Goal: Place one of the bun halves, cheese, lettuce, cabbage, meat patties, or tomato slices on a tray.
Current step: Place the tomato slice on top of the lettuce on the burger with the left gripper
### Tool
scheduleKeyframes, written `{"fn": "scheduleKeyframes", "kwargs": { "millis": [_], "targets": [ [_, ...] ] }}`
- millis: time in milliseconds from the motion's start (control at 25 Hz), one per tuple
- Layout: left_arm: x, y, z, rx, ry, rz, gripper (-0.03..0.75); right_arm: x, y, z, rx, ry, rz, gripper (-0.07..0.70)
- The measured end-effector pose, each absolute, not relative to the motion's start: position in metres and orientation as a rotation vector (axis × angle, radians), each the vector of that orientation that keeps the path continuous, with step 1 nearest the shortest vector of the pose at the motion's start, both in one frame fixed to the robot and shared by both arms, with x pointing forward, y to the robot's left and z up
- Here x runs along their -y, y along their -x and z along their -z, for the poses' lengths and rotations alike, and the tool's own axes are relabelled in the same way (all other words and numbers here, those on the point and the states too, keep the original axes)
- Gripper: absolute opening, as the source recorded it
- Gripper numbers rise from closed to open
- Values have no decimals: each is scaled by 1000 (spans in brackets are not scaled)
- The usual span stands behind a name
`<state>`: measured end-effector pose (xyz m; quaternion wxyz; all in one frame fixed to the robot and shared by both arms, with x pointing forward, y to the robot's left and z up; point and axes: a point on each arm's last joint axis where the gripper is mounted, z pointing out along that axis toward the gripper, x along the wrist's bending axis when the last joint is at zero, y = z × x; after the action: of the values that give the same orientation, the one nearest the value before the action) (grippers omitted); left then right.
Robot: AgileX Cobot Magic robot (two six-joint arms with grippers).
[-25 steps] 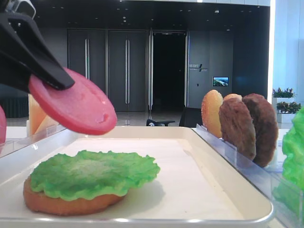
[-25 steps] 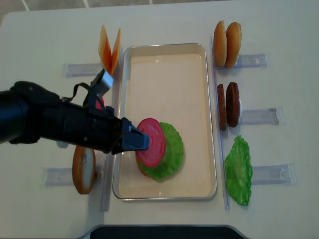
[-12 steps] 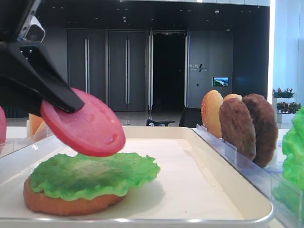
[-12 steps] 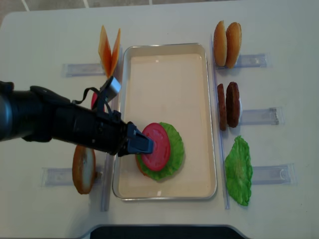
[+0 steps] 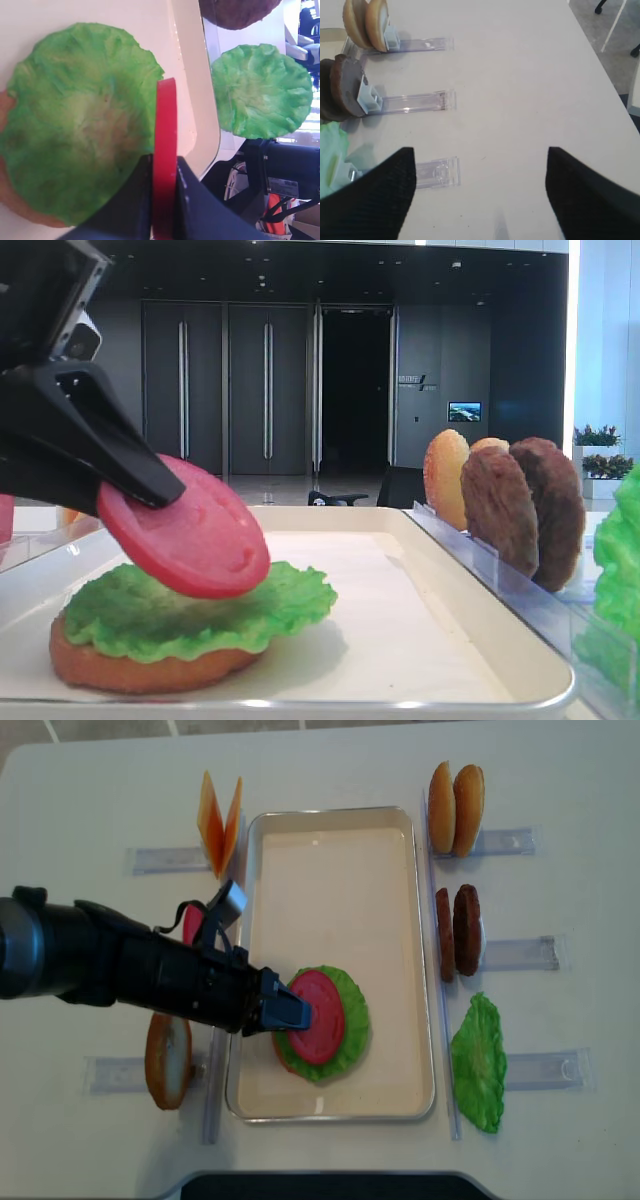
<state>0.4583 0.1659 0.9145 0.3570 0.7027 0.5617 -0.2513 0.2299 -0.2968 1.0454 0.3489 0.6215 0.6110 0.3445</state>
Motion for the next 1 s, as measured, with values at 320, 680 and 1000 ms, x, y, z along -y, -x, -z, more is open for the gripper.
{"fn": "scheduleKeyframes", "kwargs": {
  "millis": [320, 680, 1000],
  "targets": [
    [-166, -459, -914, -1445, -1813, 646, 55, 297, -230, -1045, -1583, -1611, -893, 540],
    [-166, -459, -914, -1433, -1821, 637, 55, 297, -230, -1045, -1583, -1611, -893, 540],
    [-167, -460, -913, -1442, -1827, 611, 55, 297, -230, -1045, -1583, -1611, -893, 540]
  ]
}}
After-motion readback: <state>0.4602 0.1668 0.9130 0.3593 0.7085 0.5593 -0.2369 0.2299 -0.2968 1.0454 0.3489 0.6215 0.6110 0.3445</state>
